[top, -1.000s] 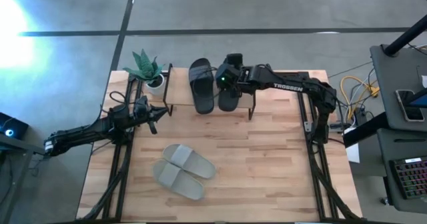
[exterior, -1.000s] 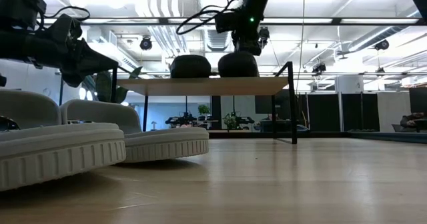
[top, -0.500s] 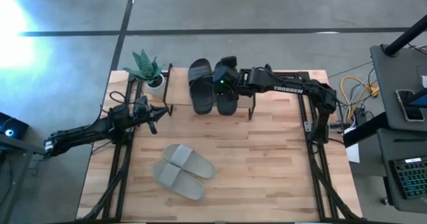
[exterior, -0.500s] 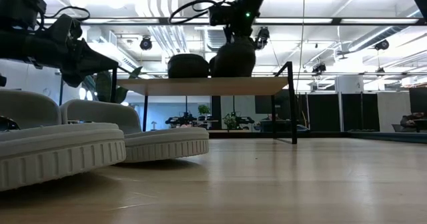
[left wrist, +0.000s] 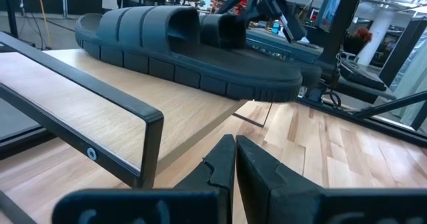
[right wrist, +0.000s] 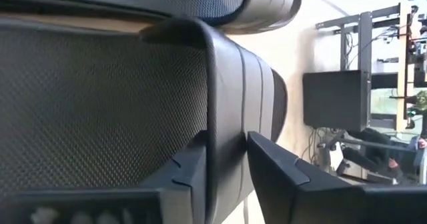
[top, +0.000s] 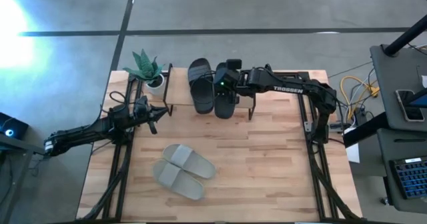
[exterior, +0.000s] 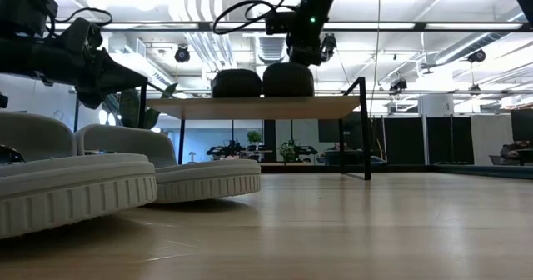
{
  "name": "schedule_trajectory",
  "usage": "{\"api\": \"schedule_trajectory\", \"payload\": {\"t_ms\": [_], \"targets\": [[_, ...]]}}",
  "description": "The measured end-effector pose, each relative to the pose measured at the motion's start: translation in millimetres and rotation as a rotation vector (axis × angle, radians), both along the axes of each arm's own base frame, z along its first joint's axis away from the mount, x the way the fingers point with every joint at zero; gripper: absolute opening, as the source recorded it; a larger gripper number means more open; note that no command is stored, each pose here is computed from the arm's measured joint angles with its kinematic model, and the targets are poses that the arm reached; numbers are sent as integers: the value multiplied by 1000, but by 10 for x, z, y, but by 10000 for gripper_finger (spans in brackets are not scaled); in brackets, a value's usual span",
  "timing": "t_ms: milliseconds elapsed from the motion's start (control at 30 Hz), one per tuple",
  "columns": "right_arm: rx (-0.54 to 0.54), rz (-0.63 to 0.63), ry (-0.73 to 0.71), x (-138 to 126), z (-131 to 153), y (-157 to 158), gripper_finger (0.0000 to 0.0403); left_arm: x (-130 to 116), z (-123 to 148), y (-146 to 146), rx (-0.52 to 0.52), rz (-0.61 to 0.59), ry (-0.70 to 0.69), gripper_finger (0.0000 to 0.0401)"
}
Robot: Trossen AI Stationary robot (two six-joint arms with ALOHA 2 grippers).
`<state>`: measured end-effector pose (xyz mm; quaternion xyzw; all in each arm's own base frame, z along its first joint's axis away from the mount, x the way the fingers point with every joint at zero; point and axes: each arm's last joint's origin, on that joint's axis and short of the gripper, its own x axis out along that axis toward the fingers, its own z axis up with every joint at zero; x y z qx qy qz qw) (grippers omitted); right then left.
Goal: Pick and place slides into the shelf
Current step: Put the black slipper on the shelf
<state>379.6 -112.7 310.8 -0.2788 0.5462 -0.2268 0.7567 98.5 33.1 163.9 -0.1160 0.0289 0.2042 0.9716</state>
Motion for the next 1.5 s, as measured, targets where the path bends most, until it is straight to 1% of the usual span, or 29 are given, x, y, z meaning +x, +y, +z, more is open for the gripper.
{"api": "schedule_trajectory", "payload": {"t_ms": [200,367,500,700,767,800,833,867,933,967,1000,1033,1100,1167,1300,1367,1500], "targets": [[9,-15,11,-14,-14,42,122,0,0,0,0,0,0,0],[4,1,0,-7,27,131,136,0,0,0,0,0,-1,0],[12,-11,-39,-18,121,204,141,0,0,0,0,0,0,0],[59,-76,-95,-126,308,314,141,0,0,0,0,0,0,0],[133,-118,-104,-182,357,350,141,0,1,0,0,0,-1,0],[202,-142,-120,-211,383,369,141,0,0,0,0,0,-1,0],[294,-166,-134,-240,405,394,139,0,0,0,0,0,0,0],[408,-194,-152,-265,421,423,138,0,0,0,0,0,0,0],[644,-280,-209,-280,438,480,132,1,-1,0,-1,0,1,0],[744,-327,-236,-274,438,510,129,0,0,0,0,0,1,0],[824,-368,-252,-265,437,563,124,0,0,0,0,0,0,0],[877,-403,-264,-255,437,617,119,0,0,0,0,0,0,0],[920,-445,-280,-230,422,738,106,0,0,0,0,0,0,0],[941,-475,-274,-219,384,855,88,1,0,0,0,0,0,0],[965,-541,-252,-210,271,1041,35,0,0,0,0,0,0,0],[955,-566,-257,-205,229,1104,16,0,-1,0,0,0,0,0],[895,-588,-351,-139,159,1139,11,0,0,0,0,0,0,0]]}}
